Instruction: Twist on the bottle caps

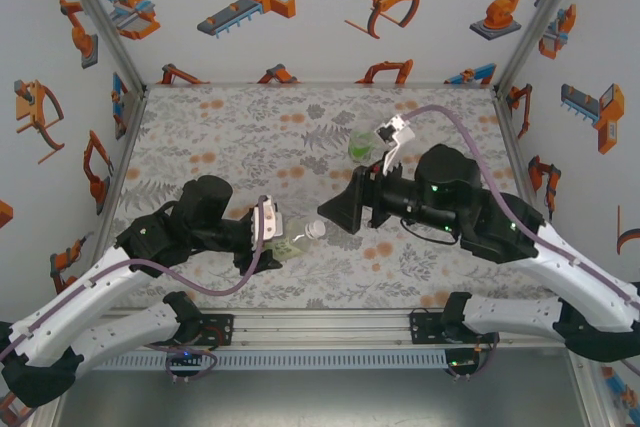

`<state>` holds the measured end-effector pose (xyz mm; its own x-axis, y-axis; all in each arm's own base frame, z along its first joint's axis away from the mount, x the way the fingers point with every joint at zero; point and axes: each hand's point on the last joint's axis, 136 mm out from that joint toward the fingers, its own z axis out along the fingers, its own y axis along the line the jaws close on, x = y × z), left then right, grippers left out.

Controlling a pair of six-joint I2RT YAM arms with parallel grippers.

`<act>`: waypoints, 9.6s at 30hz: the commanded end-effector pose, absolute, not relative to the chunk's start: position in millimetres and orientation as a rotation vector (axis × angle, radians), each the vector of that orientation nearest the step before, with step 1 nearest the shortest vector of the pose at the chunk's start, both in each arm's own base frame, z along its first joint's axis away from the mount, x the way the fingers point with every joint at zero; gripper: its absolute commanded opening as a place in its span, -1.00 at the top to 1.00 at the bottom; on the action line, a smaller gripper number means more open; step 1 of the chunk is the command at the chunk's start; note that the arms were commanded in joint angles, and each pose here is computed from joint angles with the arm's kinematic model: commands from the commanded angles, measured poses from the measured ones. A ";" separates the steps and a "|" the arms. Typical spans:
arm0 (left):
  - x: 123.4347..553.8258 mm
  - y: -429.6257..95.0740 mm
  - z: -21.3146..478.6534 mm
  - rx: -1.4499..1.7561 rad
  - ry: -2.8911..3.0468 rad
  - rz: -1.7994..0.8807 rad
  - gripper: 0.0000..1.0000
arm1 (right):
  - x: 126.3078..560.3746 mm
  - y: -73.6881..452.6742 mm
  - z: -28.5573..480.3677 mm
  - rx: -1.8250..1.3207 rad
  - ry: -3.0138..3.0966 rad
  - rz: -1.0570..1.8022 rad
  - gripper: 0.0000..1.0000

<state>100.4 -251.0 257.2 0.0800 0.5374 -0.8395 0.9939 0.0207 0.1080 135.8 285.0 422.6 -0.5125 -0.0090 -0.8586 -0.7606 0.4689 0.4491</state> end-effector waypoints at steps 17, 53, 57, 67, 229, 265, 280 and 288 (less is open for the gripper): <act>80.4 -248.3 283.5 1.593 1.443 -0.883 1.00 | 61.3 311.7 413.9 -1.690 1.136 0.898 -0.11; 77.0 -244.2 284.2 1.606 1.443 -0.877 1.00 | 67.8 336.2 399.9 -1.713 1.130 0.933 0.21; 77.2 -244.6 284.4 1.609 1.441 -0.876 1.00 | 67.5 336.3 399.8 -1.714 1.131 0.935 0.21; 77.4 -244.8 286.2 1.606 1.440 -0.876 1.00 | 67.1 333.6 397.7 -1.711 1.153 0.936 0.18; 107.9 -256.4 281.0 1.537 1.445 -0.758 1.00 | 160.2 279.3 408.0 -0.306 1.896 1.199 -0.17; 74.4 -251.6 299.7 1.575 1.378 -0.937 1.00 | 63.2 323.9 405.9 -1.664 1.150 0.958 0.08; 75.3 -250.8 299.3 1.571 1.379 -0.926 1.00 | 66.5 327.2 399.1 -1.654 1.181 0.963 0.30; 79.1 -250.7 298.7 1.564 1.386 -0.901 1.00 | 83.6 330.1 396.0 -1.505 1.378 0.990 0.74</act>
<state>82.2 -251.2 281.5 0.1044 0.4246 -0.8993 0.9944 -0.0308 0.1009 74.2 327.2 393.2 0.1729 -0.3347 -0.9263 -0.9827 -0.1216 -0.1395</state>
